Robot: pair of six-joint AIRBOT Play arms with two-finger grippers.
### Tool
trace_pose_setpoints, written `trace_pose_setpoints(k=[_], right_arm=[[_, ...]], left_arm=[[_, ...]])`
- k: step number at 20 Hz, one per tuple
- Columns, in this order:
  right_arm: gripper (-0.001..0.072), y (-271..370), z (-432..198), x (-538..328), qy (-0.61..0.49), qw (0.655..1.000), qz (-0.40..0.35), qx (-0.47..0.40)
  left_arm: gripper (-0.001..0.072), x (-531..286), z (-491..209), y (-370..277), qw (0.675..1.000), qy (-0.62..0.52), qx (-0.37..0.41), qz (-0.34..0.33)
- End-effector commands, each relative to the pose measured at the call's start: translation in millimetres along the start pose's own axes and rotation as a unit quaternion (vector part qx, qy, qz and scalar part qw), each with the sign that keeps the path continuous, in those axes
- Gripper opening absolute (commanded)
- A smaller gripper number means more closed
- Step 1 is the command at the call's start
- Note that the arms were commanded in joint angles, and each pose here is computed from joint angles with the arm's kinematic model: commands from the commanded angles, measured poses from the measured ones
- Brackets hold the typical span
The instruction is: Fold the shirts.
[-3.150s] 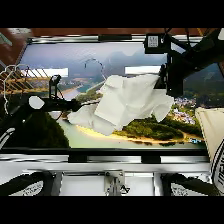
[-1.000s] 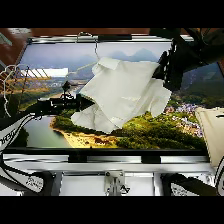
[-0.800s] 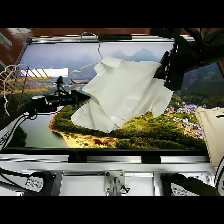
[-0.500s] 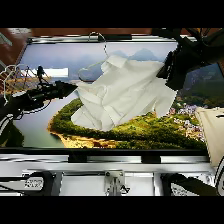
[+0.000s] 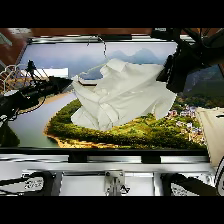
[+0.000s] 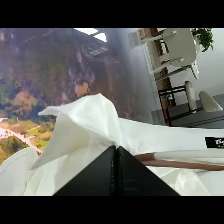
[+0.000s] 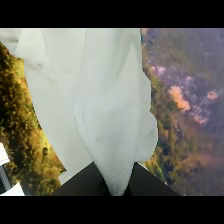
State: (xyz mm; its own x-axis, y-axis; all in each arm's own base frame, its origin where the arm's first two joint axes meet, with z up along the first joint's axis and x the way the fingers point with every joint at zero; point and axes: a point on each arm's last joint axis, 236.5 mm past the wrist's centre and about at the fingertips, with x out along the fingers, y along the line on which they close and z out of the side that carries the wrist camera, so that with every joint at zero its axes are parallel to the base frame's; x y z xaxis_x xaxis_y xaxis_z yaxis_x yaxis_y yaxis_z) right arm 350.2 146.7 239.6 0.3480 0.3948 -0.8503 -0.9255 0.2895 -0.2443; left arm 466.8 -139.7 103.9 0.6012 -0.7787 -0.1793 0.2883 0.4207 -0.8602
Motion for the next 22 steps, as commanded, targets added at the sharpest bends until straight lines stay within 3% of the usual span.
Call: trace_pose_setpoints(k=[1, 9, 14, 19, 22], right_arm=[[0.0087, 2.2, -0.8, -0.3, 0.002, 1.0, 0.005, 0.0], [0.0087, 2.9, -3.3, 17.7, 0.008, 0.999, 0.034, 0.02], [0.0087, 13.1, 19.9, 49.2, 0.004, 0.997, 0.064, 0.053], [0.0087, -9.9, 37.9, 58.1, -0.002, 0.983, -0.01, 0.184], [0.0087, -18.4, 44.3, 45.2, -0.025, 0.978, -0.036, 0.206]], left_arm=[[0.0054, -0.5, 5.3, -4.8, 1.0, -0.006, 0.004, -0.004], [0.0054, -6.5, 20.4, -47.3, 0.997, -0.012, 0.072, -0.041], [0.0054, -20.8, 51.0, -158.9, 0.973, -0.063, 0.181, -0.129], [0.0054, -31.4, 41.6, -276.0, 0.933, -0.052, 0.284, -0.215], [0.0054, -33.1, 31.4, -280.5, 0.937, -0.011, 0.296, -0.185]])
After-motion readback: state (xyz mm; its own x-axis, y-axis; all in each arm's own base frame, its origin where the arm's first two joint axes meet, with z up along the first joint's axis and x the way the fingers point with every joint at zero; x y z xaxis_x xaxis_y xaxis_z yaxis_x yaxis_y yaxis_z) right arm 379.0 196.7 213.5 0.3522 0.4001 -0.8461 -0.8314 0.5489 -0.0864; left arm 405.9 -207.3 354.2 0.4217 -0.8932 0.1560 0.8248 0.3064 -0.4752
